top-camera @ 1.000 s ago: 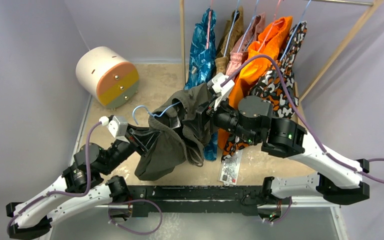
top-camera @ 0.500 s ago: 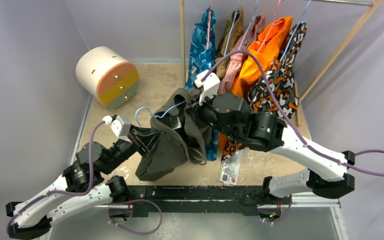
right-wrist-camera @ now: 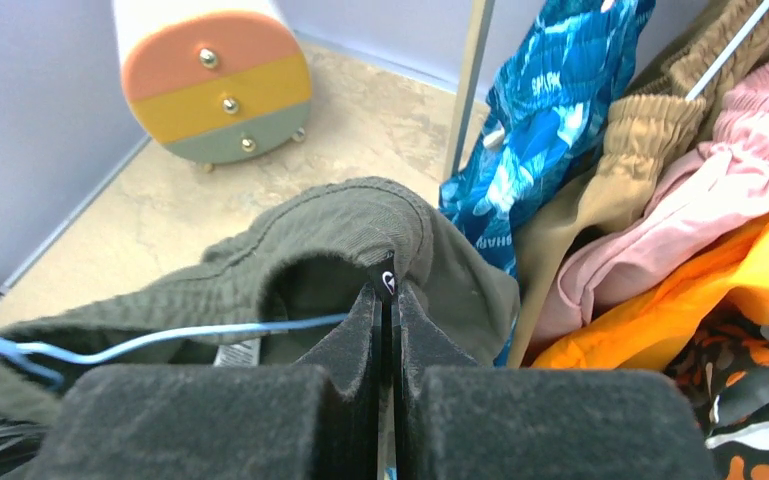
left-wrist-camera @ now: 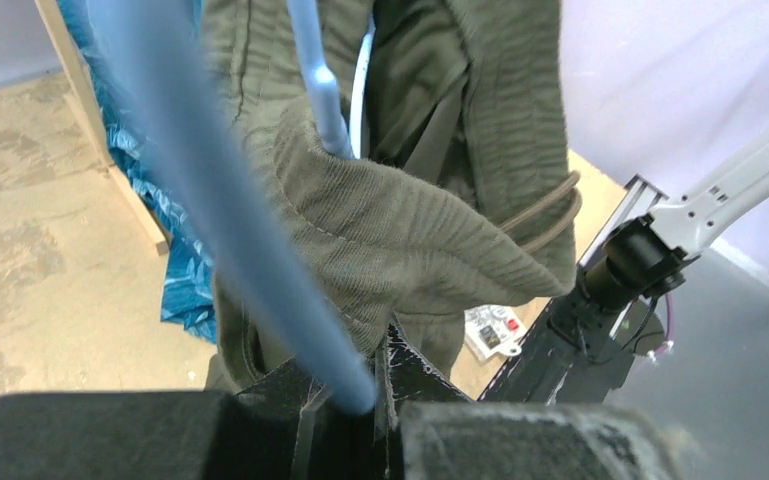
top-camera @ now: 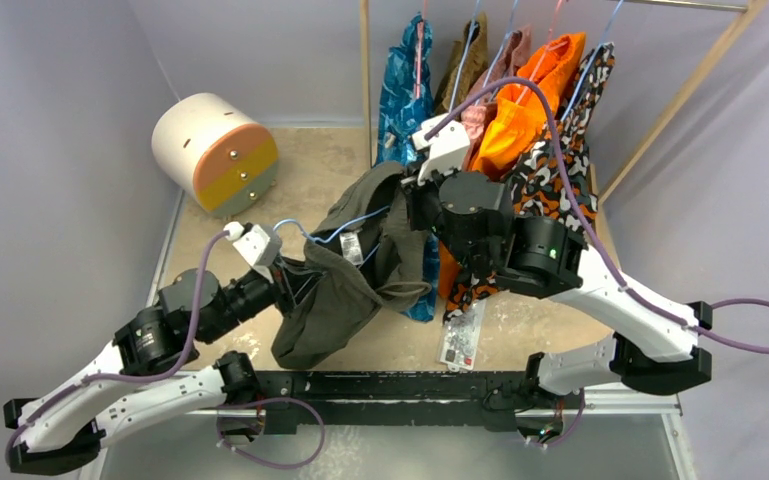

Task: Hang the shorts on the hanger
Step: Hang the shorts on the hanger.

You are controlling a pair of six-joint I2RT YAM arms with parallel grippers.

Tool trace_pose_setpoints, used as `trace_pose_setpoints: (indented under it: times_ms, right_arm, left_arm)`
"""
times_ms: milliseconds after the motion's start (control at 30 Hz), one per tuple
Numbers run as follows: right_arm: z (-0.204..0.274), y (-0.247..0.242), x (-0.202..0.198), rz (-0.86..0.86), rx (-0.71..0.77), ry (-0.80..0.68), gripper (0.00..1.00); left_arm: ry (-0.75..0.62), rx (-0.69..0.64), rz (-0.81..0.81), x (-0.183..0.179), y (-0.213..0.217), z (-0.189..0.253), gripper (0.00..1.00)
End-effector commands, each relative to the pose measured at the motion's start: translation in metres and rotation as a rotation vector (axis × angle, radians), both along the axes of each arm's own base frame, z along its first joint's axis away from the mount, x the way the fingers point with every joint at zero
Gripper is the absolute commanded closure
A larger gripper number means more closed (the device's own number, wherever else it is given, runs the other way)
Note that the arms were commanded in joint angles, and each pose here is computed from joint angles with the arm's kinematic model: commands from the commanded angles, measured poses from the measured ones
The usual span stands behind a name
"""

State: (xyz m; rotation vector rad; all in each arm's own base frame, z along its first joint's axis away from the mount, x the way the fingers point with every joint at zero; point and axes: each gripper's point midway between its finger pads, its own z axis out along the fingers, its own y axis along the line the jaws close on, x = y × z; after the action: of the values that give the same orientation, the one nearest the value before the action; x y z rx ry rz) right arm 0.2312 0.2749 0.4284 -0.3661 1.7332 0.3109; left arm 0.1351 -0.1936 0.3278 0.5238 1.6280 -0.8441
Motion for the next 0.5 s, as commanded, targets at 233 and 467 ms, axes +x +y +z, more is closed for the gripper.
trace_pose_setpoints:
  times_ms: [233,467]
  right_arm:
    - [0.079,-0.001,-0.031,0.207,0.181,-0.072,1.0]
    - [0.072,0.048,-0.074,0.545,0.222,0.002,1.0]
  left_arm:
    - [0.06,0.164,0.045,0.014,-0.005,-0.01,1.0]
    - [0.009,0.05,-0.02,0.009,-0.021,0.013,1.0]
